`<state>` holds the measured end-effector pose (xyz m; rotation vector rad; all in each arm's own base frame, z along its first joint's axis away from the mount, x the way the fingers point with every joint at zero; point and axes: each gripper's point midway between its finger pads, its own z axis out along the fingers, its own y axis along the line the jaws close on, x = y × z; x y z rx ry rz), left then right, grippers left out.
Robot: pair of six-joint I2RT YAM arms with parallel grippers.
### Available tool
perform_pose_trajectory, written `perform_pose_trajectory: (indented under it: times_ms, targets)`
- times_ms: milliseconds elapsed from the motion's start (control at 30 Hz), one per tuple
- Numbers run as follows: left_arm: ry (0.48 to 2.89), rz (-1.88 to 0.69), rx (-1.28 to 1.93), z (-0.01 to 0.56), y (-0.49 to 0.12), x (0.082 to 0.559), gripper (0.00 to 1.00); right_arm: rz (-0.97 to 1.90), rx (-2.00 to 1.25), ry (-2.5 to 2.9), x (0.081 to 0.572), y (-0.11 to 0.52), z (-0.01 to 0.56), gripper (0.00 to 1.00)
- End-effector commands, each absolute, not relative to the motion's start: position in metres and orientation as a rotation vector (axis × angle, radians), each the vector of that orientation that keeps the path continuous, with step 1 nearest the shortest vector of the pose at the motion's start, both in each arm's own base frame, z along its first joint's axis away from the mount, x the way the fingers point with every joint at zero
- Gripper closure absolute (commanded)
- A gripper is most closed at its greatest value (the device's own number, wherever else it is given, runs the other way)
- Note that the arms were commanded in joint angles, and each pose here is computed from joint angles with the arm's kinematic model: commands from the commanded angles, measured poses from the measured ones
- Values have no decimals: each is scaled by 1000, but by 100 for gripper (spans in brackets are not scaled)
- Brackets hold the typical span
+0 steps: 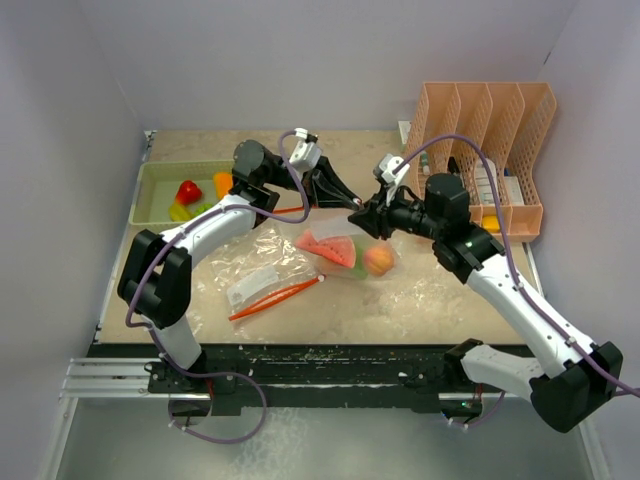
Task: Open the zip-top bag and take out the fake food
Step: Unzip the zipper food storage bag at the center of the board.
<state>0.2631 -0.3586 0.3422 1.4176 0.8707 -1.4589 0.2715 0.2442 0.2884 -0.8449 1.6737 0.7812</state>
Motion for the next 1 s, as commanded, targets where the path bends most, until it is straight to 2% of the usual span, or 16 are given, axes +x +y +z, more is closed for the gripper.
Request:
perform_pose_trajectory:
  times_ms: [0,67,100,167,433,967]
  targets:
    - [810,-1428,1431,360,-358,262,100,714,-822,1559,286,243,329,70]
    - [819,-1436,1433,358,-358,262,100,720,-829,1549,287,245,333,74]
    - [819,-1436,1435,357,-357,262,100,722,-831,1549,288,246,334,80]
    - [821,-1438,1436,358,-357,261,100,722,-837,1548,288,247,334,100]
    - [859,-1446,1439,351,-354,264,96,742,-823,1562,276,241,332,100]
    - [983,-1405,1365,328,-338,288,96,672,-760,1507,268,223,358,100]
